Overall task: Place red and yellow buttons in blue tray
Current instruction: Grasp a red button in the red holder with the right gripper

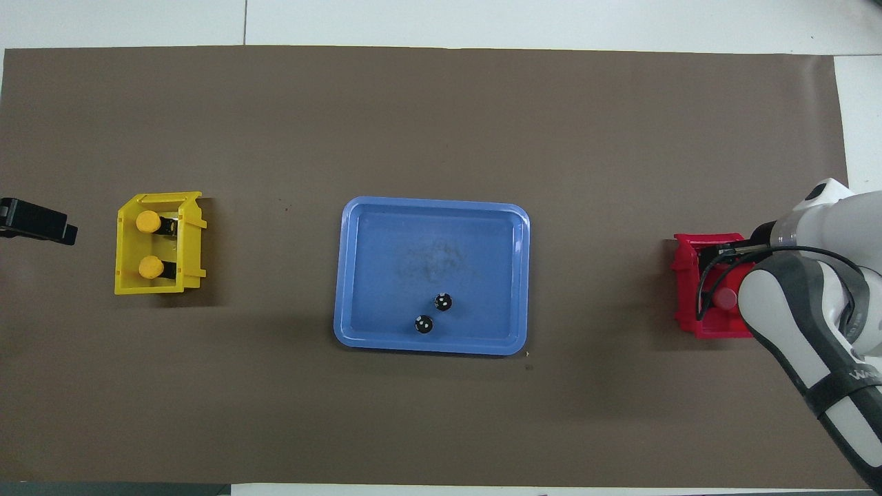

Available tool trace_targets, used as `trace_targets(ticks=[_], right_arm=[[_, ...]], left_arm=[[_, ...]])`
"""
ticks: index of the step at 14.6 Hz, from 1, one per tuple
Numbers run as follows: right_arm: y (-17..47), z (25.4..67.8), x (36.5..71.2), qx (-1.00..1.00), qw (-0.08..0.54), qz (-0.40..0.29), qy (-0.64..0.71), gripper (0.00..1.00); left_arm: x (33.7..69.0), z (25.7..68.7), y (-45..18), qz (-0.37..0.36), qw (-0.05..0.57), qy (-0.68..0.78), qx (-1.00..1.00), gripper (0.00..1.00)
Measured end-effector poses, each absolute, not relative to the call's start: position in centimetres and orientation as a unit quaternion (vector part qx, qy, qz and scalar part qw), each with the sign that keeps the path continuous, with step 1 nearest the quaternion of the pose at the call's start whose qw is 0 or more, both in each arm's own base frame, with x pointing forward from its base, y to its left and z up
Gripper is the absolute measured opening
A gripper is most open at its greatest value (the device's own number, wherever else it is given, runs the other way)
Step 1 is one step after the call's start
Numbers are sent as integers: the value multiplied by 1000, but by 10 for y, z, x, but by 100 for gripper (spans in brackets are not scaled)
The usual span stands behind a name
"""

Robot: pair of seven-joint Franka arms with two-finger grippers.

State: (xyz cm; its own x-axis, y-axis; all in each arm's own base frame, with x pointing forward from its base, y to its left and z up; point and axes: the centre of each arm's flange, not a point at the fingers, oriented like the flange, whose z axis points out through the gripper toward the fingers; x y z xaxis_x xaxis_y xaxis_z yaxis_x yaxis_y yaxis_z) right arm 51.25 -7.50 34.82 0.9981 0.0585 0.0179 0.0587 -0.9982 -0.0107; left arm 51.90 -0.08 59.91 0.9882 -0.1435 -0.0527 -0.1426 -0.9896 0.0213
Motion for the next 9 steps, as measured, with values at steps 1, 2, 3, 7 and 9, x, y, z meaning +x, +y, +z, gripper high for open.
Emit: trace_targets(ticks=[1, 2, 3, 7, 9], right_arm=[[-75, 347, 511, -999, 5, -12, -30, 66], [-75, 346, 510, -999, 5, -13, -31, 63], [-74, 345, 509, -999, 5, -13, -34, 55], [-72, 347, 510, -999, 5, -15, -38, 41], [-72, 360, 516, -999, 7, -4, -40, 41]], left_arm=[[516, 596, 8, -26, 9, -63, 998, 100], [514, 594, 16, -21, 9, -56, 998, 100], [514, 591, 21, -14, 8, -51, 999, 100], [518, 567, 23, -2, 7, -47, 999, 100], [519, 559, 23, -1, 7, -47, 999, 100]])
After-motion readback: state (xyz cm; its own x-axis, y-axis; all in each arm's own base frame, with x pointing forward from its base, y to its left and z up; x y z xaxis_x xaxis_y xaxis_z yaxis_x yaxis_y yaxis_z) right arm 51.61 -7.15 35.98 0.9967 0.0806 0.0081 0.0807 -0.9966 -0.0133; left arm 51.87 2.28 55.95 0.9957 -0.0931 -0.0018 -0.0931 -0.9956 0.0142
